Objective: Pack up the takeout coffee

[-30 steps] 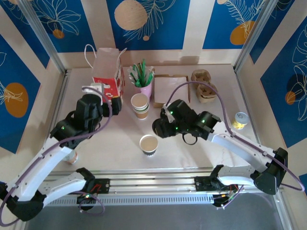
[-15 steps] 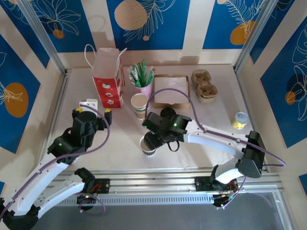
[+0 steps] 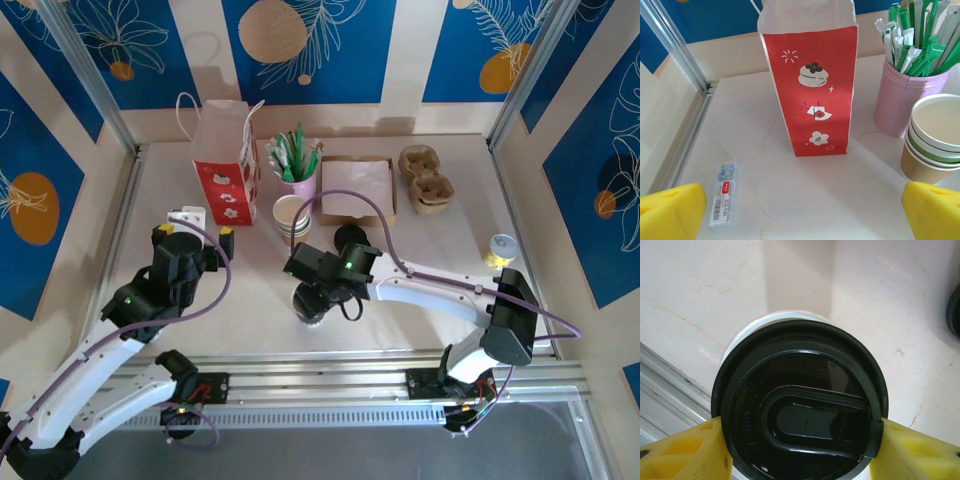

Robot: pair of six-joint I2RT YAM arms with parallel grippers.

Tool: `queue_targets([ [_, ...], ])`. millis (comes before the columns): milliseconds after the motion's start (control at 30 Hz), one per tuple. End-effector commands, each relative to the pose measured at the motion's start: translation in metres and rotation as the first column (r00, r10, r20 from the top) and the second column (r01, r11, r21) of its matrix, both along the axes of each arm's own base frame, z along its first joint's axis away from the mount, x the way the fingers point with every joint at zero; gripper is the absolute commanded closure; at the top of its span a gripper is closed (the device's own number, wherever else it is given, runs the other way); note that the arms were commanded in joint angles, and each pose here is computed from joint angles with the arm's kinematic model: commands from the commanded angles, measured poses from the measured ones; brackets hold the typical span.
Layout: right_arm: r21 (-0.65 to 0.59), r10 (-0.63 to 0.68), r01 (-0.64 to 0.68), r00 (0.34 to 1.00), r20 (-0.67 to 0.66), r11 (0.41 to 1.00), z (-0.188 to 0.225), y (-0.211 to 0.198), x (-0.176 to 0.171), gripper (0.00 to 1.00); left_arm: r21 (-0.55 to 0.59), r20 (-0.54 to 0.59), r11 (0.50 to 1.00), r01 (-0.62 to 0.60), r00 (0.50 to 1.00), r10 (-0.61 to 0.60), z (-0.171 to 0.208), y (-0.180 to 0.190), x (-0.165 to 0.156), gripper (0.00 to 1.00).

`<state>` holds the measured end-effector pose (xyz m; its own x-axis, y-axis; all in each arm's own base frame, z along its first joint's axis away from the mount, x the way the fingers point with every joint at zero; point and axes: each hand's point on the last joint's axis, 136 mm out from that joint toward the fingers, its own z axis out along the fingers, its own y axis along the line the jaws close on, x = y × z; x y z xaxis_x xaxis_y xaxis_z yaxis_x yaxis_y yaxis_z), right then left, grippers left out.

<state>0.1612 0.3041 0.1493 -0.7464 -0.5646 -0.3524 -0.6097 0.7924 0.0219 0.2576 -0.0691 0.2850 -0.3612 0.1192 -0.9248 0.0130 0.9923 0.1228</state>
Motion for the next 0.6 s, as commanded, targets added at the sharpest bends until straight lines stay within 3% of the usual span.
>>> queue_targets([
  [0, 0.018, -0.018, 0.018, 1.000, 0.011, 1.000, 0.0053, 0.0088, 0.0023, 0.39, 0.004, 0.023, 1.000, -0.015, 1.000, 0.014, 0.0041, 0.0043, 0.0001, 0.00],
  [567, -0.023, -0.029, 0.029, 0.999, 0.027, 0.999, -0.0026, 0.0096, 0.0008, 0.39, 0.010, 0.019, 1.000, -0.011, 1.000, 0.011, 0.0027, 0.0040, 0.0002, 0.00],
])
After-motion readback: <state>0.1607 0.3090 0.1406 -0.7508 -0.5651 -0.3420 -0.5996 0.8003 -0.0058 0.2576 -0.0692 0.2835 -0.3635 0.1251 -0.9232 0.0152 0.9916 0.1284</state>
